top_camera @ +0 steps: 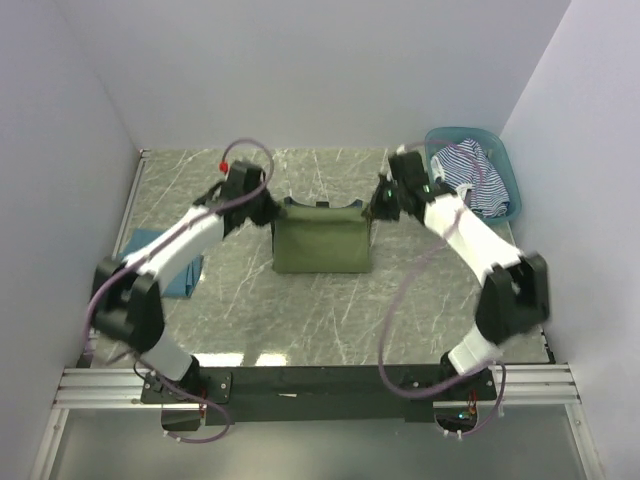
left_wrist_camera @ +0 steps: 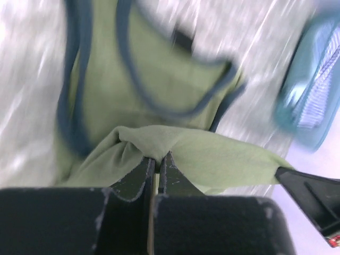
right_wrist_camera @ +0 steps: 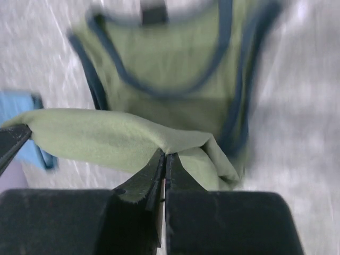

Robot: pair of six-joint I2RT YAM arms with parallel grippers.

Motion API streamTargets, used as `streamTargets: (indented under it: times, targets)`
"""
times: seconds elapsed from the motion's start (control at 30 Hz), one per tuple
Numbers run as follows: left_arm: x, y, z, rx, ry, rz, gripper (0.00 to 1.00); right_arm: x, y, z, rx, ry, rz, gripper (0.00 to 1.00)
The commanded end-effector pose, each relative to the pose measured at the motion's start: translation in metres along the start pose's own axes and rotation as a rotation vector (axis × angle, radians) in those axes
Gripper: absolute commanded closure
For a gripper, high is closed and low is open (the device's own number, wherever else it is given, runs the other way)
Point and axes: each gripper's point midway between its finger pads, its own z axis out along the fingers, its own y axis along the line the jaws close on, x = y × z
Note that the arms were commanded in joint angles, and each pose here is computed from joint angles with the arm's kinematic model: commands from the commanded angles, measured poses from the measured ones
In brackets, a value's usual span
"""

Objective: Fold and stack the tank tops
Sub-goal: Fold the tank top

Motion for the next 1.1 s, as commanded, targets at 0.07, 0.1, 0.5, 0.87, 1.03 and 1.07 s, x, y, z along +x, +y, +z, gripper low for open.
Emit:
streamTargets:
  times: [0.07,0.1,0.5,0.87,1.03,1.07]
  targets:
    - [-0.093,-0.046,0.078,0.117,-0.077,0.051,0.74,-0.085,0.007,0.064,-0.016,-0.009,-0.039,0.74]
    - [-0.093,-0.045,0.091,0.115,-0.029,0.058,0.53,-0.087,0.000,0.073,0.020,0.017,-0.038,0.63]
    - [-0.099,0.017,0.077,0.034,-0.080,0.016,0.26,-0.063,0.002,0.067,0.094,-0.066,-0.114,0.44]
    - [-0.038,0.060,0.088,0.045,0.108,0.154,0.15,0.036,0.023,0.104,0.041,0.074,-0.215,0.45]
    - [-0.031,0.068,0.107,0.029,0.190,0.237,0.14,0.060,0.003,0.116,0.069,0.135,-0.225,0.45]
    - [-0.032,0.070,0.109,0.023,0.192,0.247,0.14,0.064,-0.002,0.116,0.081,0.145,-0.224,0.45]
